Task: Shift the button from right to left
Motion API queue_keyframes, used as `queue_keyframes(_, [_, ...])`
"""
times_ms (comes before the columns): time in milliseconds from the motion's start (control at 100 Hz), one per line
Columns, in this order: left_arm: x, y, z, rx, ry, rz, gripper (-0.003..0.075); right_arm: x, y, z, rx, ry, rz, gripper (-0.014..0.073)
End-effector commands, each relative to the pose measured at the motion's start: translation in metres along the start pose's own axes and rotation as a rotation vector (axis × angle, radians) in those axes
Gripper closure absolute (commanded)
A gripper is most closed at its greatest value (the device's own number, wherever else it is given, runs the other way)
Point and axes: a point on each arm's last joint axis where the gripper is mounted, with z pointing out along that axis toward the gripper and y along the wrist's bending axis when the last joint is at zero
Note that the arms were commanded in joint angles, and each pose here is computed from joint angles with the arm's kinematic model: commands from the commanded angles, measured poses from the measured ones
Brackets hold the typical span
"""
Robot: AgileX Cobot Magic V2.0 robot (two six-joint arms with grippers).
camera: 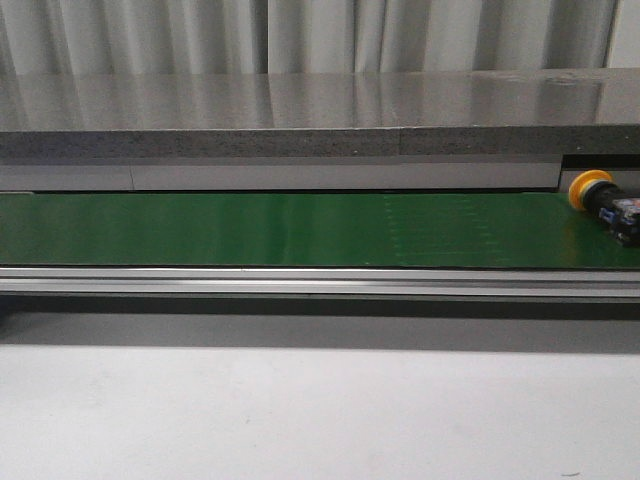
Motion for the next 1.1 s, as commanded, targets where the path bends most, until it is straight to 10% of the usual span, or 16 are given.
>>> queue_keyframes(0, [0.006, 0.001, -0.001, 0.004, -0.065, -0.002, 0.0741, 0.002, 0.006, -0.016, 0.008, -0.132, -0.042, 0.0662])
queue_keyframes(830, [0.006, 0.001, -0.001, 0.004, -0.065, -0.002, 0.0741, 0.131, 0.019, -0.050, 0.008, -0.752, -0.046, 0.0662])
queue_keyframes(1090, [0.006, 0.001, -0.001, 0.004, -0.065, -0.002, 0.0741, 0.156, 0.019, -0.054, 0.004, -0.761, -0.048, 0.0662])
